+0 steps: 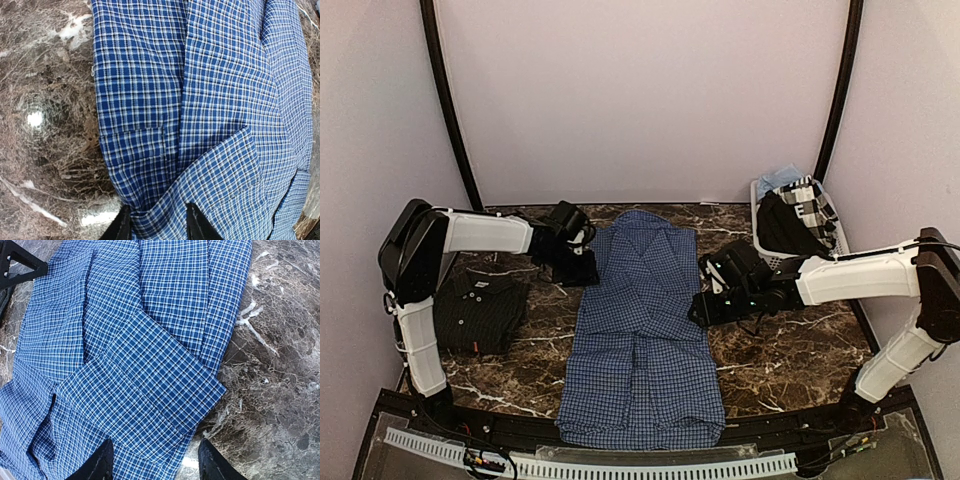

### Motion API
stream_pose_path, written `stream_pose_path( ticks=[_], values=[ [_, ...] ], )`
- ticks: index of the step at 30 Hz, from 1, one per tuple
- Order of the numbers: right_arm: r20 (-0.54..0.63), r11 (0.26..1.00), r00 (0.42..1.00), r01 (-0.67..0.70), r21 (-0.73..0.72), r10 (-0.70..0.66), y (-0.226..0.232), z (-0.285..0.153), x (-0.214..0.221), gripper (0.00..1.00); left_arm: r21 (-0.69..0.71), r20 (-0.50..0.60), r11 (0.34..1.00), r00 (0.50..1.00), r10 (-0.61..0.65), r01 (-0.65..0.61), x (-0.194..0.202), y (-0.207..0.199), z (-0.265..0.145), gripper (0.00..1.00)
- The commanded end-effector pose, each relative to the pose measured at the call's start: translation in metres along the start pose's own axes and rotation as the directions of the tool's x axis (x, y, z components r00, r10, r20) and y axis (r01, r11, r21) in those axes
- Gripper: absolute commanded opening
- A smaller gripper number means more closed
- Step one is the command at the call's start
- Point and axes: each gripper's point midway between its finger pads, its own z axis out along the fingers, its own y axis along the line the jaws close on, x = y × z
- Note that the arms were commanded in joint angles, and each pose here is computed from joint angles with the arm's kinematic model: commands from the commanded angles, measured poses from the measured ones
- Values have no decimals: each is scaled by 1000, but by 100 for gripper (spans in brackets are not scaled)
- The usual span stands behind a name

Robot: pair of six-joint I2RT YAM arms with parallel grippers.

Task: Fold and stack the long sleeve shirts
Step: Flatten out the crumpled shirt at the center of the board.

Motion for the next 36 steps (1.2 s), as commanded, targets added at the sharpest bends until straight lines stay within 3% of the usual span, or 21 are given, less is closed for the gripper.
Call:
stream_pose_path(
  ticks=[1, 16, 27, 31, 36],
  values=[
    [39, 1000, 999, -6, -6, 6, 2, 0, -13, 54, 28, 93, 999, 995, 33, -36, -25, -17, -27, 36],
    [29, 1000, 1000, -6, -4, 6, 1, 4, -10, 54, 74, 78, 996, 996, 53, -59, -30, -30, -25, 34],
    [12, 1000, 1000, -2, 8, 2, -2, 13, -6, 54, 23, 26, 999, 999, 39, -40, -9, -12, -12, 30],
    [10, 1000, 1000, -7, 10, 6, -4, 15, -7, 54, -60, 60, 998, 998, 19, -15, -11, 6, -19, 40],
    [5, 1000, 1000, -9, 10, 8, -5, 17, -4, 54, -103, 87, 995, 996, -8, 17, -10, 21, -23, 46]
  ],
)
